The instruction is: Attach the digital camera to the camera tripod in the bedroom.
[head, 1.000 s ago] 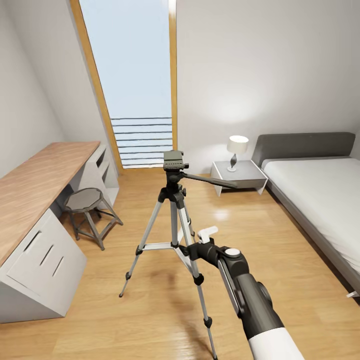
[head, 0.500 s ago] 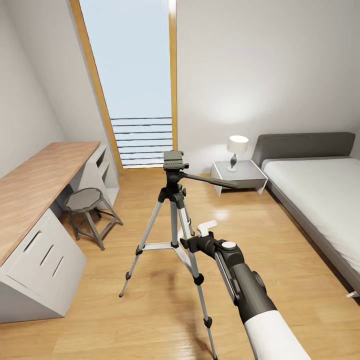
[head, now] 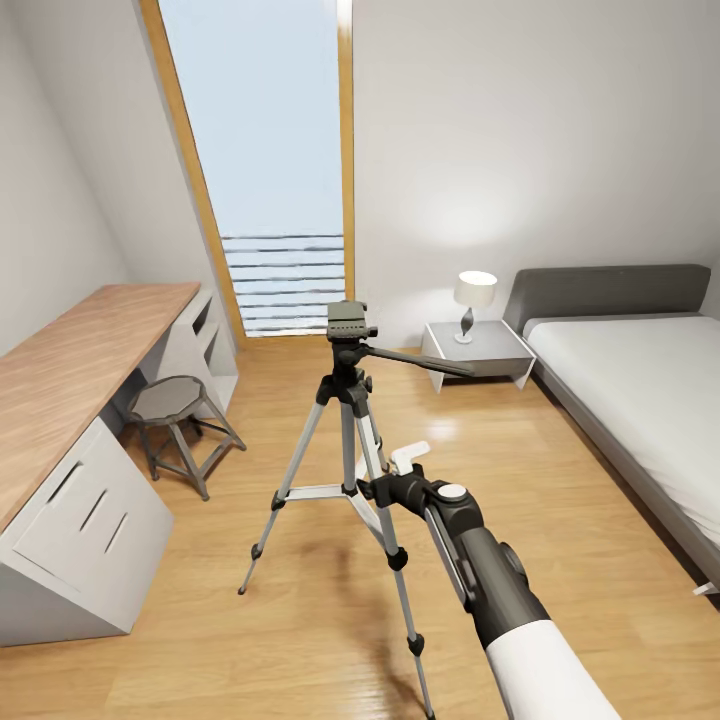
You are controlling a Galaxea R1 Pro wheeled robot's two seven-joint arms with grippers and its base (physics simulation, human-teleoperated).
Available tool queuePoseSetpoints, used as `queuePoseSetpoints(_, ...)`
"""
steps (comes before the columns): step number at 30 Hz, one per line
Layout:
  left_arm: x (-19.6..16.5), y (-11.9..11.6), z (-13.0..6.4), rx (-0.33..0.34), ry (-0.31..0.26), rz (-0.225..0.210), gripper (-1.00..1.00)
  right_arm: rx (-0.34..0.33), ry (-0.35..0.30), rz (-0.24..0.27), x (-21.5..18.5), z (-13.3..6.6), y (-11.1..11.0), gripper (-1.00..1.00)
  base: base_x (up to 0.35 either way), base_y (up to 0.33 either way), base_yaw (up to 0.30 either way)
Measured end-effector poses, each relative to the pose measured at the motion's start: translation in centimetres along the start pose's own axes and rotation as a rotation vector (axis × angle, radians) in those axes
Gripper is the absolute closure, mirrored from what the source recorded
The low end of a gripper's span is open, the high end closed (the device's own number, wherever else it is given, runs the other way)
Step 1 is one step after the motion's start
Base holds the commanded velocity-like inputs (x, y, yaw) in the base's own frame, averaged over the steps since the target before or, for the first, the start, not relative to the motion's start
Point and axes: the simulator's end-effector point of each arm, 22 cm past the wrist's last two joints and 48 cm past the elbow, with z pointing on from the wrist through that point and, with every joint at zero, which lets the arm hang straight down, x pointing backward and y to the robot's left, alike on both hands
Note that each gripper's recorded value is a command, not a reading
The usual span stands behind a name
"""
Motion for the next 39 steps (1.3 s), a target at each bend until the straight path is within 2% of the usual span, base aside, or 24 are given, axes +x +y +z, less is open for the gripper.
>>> queuePoseSetpoints(5, -0.4, 0.5, 0.1, -0.005, -0.008, 0.009, 1.0, 0.0, 0.002, 0.0, 0.1, 0.0, 0.0, -1.0, 0.0, 0.0, 0.0)
queuePoseSetpoints(13, -4.0, 1.9, 0.1, -0.006, -0.081, 0.016, 1.0, -0.002, 0.049, 0.003, 2.1, 0.6, 0.0, -1.0, 0.0, 0.0, 0.0)
queuePoseSetpoints(18, -5.5, 3.4, 0.1, -0.019, -0.108, 0.015, 1.0, -0.002, 0.068, 0.005, 3.0, 0.7, 0.0, -1.0, 0.0, 0.0, 0.0)
queuePoseSetpoints(31, -9.9, 6.1, -0.3, -0.037, -0.175, 0.01, 1.0, -0.002, 0.07, 0.004, 3.1, 0.8, -0.1, -1.0, 0.0, 0.0, 0.0)
queuePoseSetpoints(39, -12.0, 7.7, -0.6, -0.044, -0.187, 0.008, 1.0, -0.002, 0.068, 0.004, 3.0, 0.7, -0.1, -1.0, 0.0, 0.0, 0.0)
